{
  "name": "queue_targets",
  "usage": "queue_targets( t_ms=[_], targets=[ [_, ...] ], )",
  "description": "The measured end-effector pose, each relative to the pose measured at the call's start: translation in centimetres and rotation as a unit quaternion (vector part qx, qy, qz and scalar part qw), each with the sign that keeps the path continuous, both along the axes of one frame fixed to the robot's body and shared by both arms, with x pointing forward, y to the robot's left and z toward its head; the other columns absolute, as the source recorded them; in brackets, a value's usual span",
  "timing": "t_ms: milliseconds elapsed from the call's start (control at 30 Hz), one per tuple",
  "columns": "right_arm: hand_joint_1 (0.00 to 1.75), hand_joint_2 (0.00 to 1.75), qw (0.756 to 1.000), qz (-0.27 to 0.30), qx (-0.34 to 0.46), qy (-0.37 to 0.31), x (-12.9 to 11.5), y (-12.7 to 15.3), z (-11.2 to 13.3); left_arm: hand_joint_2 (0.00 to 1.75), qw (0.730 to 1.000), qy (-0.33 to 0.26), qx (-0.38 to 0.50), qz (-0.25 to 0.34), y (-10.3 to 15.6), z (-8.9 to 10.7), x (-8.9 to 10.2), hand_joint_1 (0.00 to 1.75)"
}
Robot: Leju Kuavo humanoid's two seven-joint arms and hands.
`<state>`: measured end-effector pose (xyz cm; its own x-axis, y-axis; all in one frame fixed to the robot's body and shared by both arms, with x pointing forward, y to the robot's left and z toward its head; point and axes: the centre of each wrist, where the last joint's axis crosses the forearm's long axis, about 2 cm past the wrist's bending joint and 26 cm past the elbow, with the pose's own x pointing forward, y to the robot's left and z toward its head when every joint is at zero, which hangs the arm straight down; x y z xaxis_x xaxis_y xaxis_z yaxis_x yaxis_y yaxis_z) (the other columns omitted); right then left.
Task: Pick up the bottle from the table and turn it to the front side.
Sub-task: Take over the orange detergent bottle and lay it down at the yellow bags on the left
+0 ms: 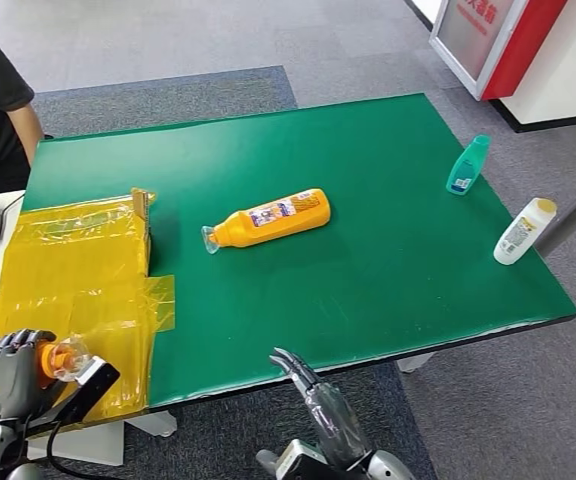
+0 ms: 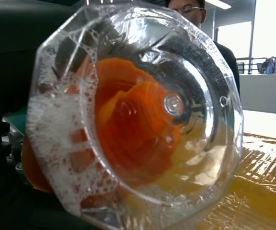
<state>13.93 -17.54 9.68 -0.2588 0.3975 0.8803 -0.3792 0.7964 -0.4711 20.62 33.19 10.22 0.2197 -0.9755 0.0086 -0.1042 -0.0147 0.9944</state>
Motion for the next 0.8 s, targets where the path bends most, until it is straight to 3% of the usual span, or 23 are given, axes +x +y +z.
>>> queue_targets(
  t_ms=[133, 300, 500, 800],
  targets=[
    [0.0, 1.75, 1.0, 0.009, 0.004, 0.0, 0.1, 0.2, -0.1, 1.75, 1.0, -0.009, -0.001, 0.005, -0.5, 0.4, 1.0, 1.48],
    [0.0, 1.75, 1.0, 0.017, 0.006, -0.003, 0.3, 0.4, -0.3, 1.75, 0.999, -0.036, -0.011, -0.016, -1.8, 1.2, 2.3, 1.75],
    [0.0, 1.75, 1.0, 0.017, 0.005, -0.003, 0.3, 0.5, -0.5, 1.75, 0.991, -0.105, -0.044, -0.073, -4.6, 2.5, 3.1, 1.75],
    [0.0, 1.75, 1.0, 0.022, 0.001, 0.003, 0.1, 0.4, -1.0, 1.75, 0.978, -0.147, -0.061, -0.132, -7.5, 4.2, 3.3, 1.73]
  ],
)
